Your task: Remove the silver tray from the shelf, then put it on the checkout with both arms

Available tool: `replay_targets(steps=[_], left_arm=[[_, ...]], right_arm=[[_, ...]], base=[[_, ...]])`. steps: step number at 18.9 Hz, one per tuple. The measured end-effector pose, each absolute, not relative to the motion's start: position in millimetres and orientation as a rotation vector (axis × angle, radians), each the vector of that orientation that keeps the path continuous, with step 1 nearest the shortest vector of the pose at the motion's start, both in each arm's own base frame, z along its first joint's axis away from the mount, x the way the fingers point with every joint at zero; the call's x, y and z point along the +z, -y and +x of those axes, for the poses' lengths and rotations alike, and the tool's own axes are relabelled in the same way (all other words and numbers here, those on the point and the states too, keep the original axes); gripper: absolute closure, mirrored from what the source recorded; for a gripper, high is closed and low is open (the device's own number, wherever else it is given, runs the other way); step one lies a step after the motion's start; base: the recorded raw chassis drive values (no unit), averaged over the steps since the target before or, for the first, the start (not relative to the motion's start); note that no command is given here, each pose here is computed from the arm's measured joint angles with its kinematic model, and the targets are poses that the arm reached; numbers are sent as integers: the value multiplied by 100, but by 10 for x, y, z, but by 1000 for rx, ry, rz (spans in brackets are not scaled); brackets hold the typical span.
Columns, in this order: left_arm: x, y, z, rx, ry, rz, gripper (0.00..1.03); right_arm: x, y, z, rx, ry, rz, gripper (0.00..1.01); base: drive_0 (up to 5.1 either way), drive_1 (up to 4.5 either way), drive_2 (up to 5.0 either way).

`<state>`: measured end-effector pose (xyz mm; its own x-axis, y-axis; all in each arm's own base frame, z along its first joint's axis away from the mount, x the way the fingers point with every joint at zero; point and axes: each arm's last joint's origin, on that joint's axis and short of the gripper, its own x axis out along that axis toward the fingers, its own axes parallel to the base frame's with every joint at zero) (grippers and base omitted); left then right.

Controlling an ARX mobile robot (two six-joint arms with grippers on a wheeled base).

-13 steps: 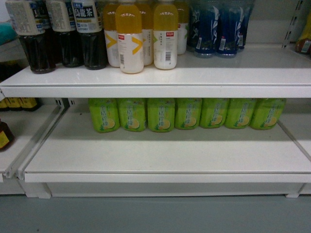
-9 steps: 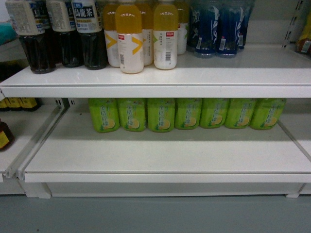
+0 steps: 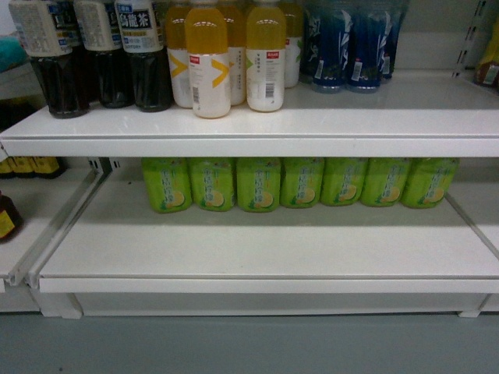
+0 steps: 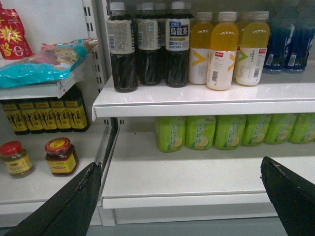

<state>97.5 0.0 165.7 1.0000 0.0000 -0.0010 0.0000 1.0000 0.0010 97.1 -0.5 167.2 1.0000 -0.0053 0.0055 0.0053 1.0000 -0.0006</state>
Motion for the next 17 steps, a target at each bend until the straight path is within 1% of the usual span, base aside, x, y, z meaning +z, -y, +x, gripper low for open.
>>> replay_targets(steps=[17], left_arm=[[1658, 1, 975, -2, -1, 1, 5]], right_arm=[[1673, 5, 971, -6, 6, 0, 3]], base=[[0, 0, 0]])
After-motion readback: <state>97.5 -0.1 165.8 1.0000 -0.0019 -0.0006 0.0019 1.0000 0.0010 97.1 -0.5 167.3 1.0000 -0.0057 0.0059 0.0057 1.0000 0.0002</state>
